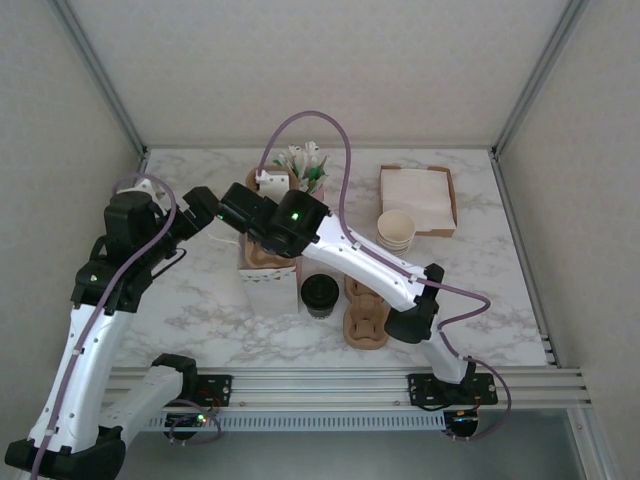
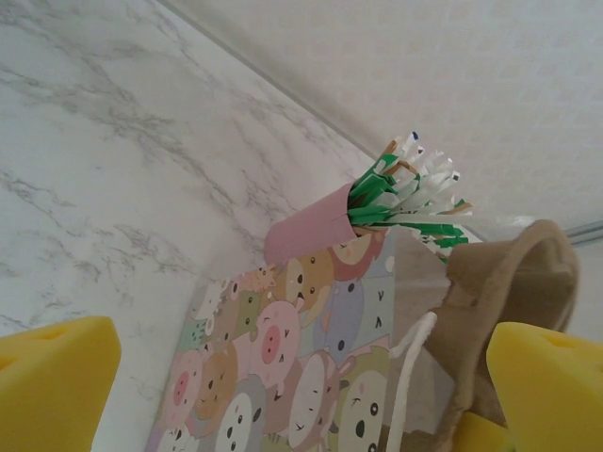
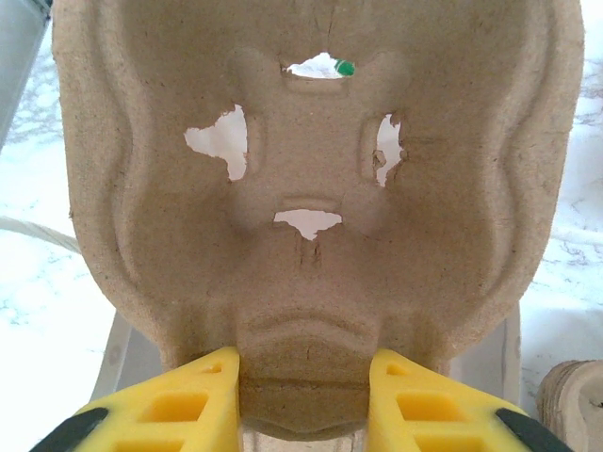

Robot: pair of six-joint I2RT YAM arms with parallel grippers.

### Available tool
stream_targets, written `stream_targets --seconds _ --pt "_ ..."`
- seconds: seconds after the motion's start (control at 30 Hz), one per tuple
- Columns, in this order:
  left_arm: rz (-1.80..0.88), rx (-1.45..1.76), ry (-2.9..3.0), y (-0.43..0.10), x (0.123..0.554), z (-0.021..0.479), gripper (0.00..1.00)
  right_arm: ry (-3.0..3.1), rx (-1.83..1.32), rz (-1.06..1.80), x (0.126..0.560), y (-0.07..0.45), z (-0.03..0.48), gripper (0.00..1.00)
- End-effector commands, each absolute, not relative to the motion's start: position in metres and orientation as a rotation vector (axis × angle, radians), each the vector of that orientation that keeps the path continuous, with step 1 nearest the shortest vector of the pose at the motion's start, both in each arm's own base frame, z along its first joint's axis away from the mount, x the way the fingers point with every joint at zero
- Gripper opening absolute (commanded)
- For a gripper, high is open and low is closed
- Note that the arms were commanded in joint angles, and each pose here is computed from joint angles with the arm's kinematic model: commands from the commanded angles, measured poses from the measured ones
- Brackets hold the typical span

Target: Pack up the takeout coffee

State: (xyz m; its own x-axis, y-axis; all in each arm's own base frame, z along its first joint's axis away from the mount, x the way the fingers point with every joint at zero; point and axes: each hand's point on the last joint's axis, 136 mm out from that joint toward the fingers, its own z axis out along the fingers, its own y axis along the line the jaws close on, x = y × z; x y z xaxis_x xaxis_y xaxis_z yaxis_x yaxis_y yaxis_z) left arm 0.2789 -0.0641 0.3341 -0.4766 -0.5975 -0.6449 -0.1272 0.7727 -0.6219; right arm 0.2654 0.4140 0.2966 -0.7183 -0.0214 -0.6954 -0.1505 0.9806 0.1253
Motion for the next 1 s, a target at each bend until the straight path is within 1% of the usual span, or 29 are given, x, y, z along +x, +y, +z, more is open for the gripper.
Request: stream_targets --seconds 0.0,0.1,0.2,0.33,0.47,0.57,0.8,0.97 --pt "-0.67 -0.492 1.979 -0.069 0.277 0.348 1.0 2.41 -0.132 0.185 0.262 0.418 0.275 0.31" --pt "-0.694 -0.474 1.985 -0.074 0.278 0.347 0.9 2.423 -0.139 0.192 0.262 0.421 0.271 0.31" --pt "-0.695 -0.48 2.007 -0.075 0.279 0.341 0.74 2.438 -0.141 0.19 0.262 0.422 0.267 0.31" --pt "-0.689 -0.496 2.025 -0.075 0.28 0.335 0.58 2.455 -0.148 0.184 0.261 0.421 0.262 0.31" --pt "-0.684 -0.507 2.034 -0.074 0.278 0.33 0.34 2.476 -0.155 0.184 0.26 0.422 0.257 0.31" --pt "-0.689 -0.511 2.053 -0.075 0.276 0.326 0.2 2.495 -0.162 0.173 0.259 0.421 0.253 0.31" --pt "-0.696 -0.534 2.085 -0.076 0.269 0.314 0.0 2.523 -0.171 0.142 0.259 0.416 0.246 0.3" --pt "-0.707 -0.551 2.073 -0.074 0.259 0.317 0.0 2.535 -0.185 0.124 0.261 0.413 0.243 0.3"
